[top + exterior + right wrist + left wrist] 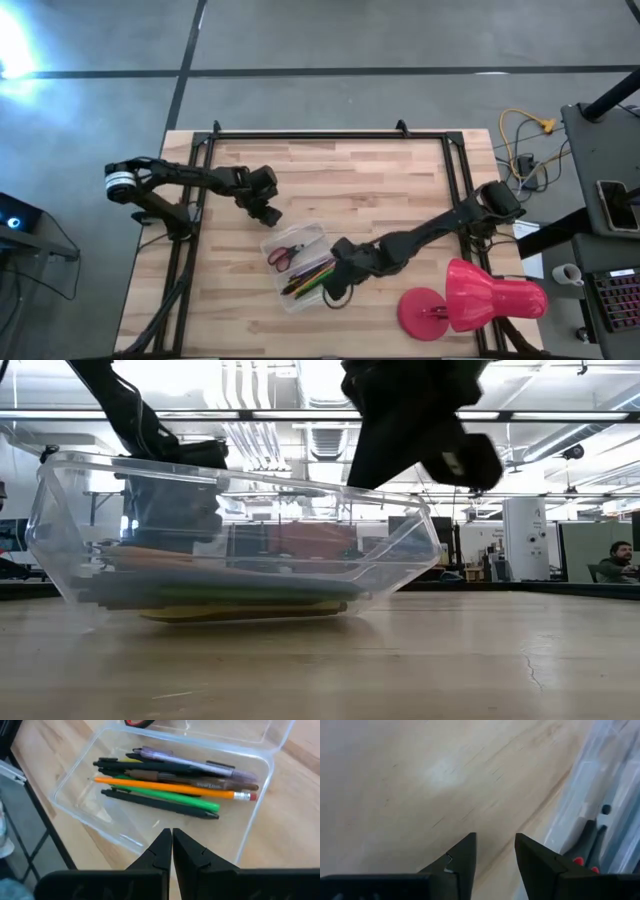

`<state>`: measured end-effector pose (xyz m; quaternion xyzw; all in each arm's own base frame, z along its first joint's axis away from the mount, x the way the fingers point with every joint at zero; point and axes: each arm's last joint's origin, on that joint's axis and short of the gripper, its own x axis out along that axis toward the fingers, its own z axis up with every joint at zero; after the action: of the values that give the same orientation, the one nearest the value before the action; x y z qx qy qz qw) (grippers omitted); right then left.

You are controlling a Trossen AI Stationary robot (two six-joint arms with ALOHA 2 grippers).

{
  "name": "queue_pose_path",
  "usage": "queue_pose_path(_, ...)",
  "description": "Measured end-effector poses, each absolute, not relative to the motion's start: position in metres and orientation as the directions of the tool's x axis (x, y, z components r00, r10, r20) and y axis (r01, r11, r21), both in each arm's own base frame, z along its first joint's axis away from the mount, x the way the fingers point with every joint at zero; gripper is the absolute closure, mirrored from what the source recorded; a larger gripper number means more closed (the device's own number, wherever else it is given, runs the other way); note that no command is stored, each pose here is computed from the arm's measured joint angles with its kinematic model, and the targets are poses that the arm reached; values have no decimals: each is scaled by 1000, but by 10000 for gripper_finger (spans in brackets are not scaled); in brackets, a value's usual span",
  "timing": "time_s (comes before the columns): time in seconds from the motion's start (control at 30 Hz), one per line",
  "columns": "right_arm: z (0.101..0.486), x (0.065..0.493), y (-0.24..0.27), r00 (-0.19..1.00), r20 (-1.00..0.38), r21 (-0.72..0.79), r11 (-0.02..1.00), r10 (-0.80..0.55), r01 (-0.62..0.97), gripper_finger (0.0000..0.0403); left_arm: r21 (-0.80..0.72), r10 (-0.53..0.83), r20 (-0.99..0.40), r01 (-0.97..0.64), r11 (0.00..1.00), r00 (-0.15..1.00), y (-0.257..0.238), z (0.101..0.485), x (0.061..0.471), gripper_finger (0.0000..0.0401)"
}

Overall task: Pick & place school supplies into a supply box
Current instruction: Close the stationery box

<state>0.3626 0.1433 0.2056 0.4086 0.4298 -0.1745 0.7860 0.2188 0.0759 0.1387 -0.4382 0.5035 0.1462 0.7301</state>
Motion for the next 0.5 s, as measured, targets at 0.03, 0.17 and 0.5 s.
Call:
queue_pose_path(0.03, 206, 361, 147, 576, -815, 492, 599, 61, 632, 394, -493, -233, -864, -655, 572, 446, 76, 137, 219, 280)
queue_pose_path(0.17, 208, 355, 162, 608, -794, 502, 569, 4, 652, 394, -492, -242, -865, -646, 584, 440, 76, 135, 220, 280)
queue_pose_path(0.5, 205, 341, 192, 639, -769, 536, 512, -32, 671, 394, -497, -235, -859, -628, 598, 456, 78, 135, 221, 280)
